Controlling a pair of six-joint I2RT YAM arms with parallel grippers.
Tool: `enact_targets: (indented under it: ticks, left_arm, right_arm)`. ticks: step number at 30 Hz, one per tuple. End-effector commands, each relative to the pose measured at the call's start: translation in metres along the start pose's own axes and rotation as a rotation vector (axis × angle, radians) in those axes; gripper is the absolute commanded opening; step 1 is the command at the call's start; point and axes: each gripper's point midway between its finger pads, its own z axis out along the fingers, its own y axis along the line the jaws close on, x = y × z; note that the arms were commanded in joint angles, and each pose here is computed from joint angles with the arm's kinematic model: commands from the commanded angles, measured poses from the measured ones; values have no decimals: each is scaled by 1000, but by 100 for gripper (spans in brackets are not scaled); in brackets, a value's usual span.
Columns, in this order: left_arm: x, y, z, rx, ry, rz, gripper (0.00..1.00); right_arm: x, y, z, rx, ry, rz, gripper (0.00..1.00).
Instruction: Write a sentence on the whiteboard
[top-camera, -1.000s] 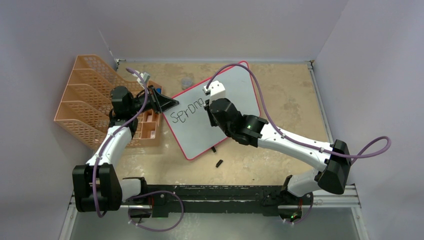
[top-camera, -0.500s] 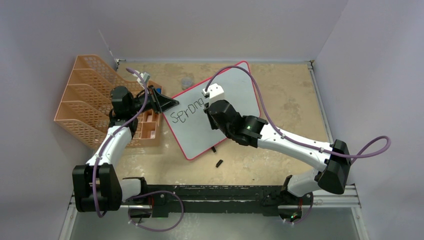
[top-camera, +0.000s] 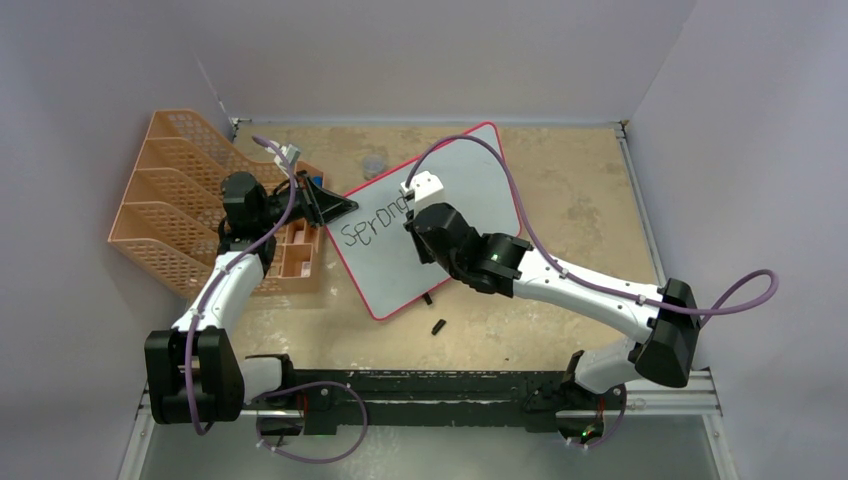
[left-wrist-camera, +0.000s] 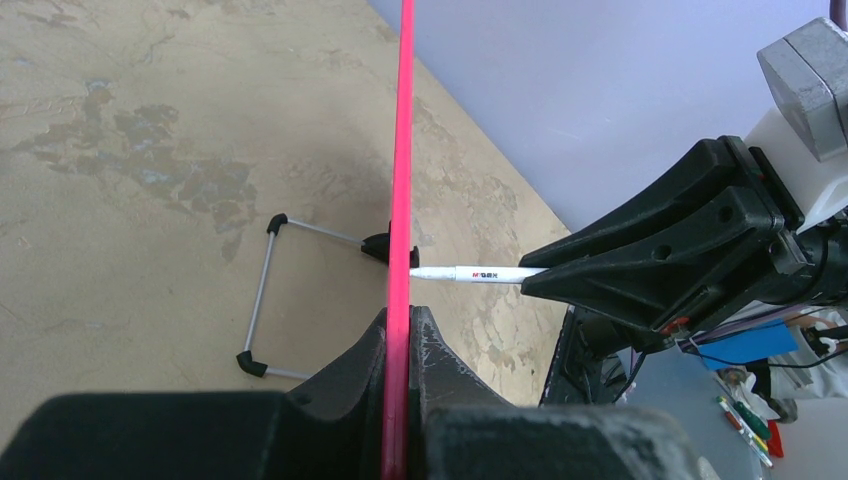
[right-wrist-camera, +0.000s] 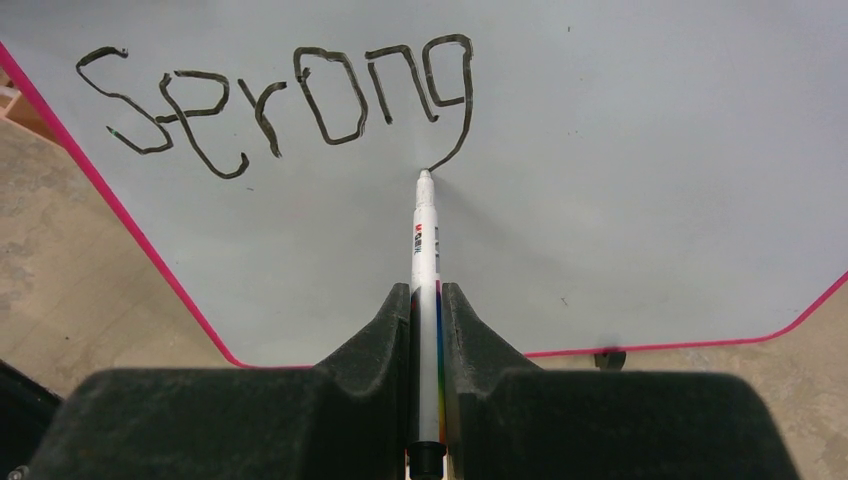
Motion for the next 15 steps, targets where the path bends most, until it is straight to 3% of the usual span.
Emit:
enact_targets:
  ticks: [1, 15]
  left_arm:
    - [5, -14, 3, 66, 38, 46, 0]
    - [5, -13, 4, 61, 37, 45, 0]
  right_arm:
    - [-38, 8, -8, -26, -110, 69, 0]
    - [-58, 2, -29, -38, -161, 99, 0]
